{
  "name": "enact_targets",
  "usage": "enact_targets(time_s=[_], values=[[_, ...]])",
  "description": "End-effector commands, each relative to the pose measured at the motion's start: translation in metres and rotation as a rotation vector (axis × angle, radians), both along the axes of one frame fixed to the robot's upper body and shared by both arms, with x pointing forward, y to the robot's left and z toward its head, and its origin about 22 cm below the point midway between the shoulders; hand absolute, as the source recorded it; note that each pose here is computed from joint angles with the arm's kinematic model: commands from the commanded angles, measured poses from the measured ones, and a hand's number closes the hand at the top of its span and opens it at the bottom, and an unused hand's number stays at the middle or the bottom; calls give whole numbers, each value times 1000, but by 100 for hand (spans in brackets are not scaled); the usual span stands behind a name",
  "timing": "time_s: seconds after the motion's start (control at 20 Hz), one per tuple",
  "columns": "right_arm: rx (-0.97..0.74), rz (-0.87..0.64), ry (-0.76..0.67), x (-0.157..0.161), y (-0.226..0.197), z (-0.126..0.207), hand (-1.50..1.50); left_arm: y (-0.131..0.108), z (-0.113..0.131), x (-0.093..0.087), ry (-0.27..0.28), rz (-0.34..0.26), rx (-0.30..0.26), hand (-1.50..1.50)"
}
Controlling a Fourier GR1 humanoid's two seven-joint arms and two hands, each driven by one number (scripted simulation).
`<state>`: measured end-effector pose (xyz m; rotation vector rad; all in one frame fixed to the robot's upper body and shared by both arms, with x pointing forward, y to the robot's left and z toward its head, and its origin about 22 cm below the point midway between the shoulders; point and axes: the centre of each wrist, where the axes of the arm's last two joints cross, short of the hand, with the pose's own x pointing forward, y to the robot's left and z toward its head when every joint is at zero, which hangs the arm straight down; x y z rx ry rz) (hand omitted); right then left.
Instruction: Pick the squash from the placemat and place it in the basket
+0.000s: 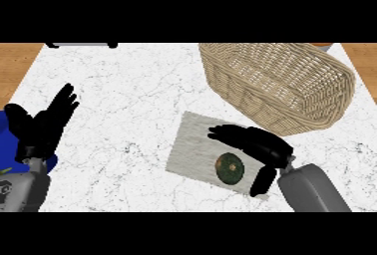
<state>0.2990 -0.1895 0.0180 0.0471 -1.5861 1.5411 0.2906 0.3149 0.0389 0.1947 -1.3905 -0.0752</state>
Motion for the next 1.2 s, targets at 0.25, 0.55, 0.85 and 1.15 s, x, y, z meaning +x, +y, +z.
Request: enact_targets(time_s=[0.25,0.55,0.85,1.15], values=[[-16,34,-24,-10,-1,-1,-150,-3,-18,-5,10,2,0,0],[-85,-17,-51,-14,9,-36,-150,-9,-13,-8,-5,7,6,0],[-142,37,-102,-16,3,-42,150,6,23,26,14,5,-9,0],[-174,82,-152,-15,34,-48,150,10,-19,14,6,4,-9,0]])
